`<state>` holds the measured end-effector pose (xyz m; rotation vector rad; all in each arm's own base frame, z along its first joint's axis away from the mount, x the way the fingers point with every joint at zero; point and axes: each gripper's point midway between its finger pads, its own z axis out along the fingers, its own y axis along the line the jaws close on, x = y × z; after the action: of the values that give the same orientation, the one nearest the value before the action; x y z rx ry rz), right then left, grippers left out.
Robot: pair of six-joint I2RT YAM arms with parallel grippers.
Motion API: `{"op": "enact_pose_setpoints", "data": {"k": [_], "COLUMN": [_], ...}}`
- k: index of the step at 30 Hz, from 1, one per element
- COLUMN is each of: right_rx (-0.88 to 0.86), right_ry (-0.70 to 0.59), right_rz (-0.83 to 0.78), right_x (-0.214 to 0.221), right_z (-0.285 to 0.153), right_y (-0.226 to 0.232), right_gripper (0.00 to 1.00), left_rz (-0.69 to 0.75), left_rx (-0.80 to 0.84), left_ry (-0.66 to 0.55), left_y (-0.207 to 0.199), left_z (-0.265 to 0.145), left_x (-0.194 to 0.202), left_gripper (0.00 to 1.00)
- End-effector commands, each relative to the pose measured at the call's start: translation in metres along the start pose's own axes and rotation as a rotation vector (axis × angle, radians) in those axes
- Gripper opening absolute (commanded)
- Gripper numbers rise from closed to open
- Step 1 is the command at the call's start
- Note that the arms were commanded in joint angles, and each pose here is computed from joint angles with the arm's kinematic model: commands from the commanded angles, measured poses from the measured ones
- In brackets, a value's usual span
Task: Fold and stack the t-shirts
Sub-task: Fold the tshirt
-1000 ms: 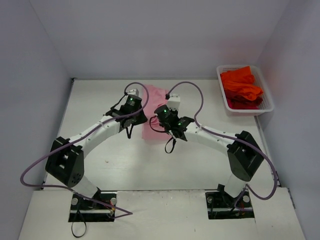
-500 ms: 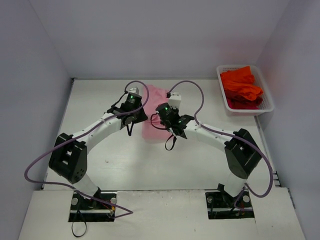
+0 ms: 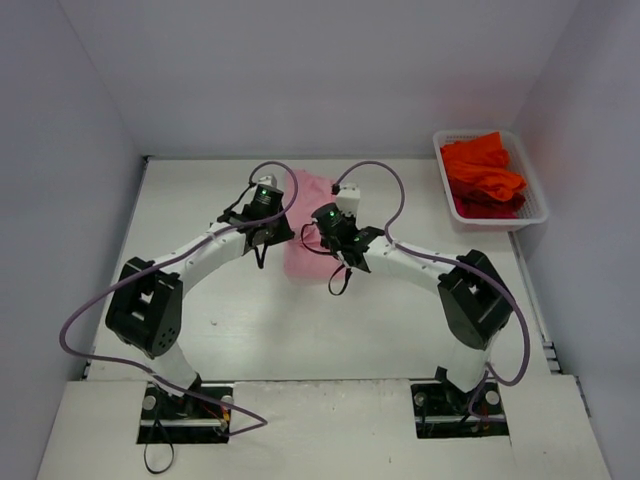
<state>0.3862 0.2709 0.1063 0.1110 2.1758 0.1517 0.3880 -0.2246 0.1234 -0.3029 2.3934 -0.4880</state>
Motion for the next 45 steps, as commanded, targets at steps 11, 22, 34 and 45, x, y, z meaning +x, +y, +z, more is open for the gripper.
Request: {"op": "enact_pose_setpoints", "data": {"k": [11,22,34,45], "right_rx": [-0.039,-0.037,-0.028,-0.024], "right_ry": [-0.079,-0.07,-0.061,-0.046], "right_rz": [0.056,0.056,0.059,0.051], "right_x": [-0.042,-0.045,-0.046,-0.038], "right_z": [0.017,0.031,0.044,0.056], "right_y": [0.017,0.015,0.007,0.005], "right_gripper": [0.0,0.0,0.0,0.0], "left_rz": [0.001,-0.008,-0.016,-0.017], "left_rx": [0.074,0.059,0.055,0.054], "left_ry": [-0.096,-0.102,-0.1,-0.102], "left_y": [-0.022,-0.014,-0.011,-0.011], "left_z": [-0.003,0.009,0.023,0.034], "left_x": [-0.044,-0.052,-0.061,-0.062], "left_gripper": [0.0,0.0,0.0,0.0]}}
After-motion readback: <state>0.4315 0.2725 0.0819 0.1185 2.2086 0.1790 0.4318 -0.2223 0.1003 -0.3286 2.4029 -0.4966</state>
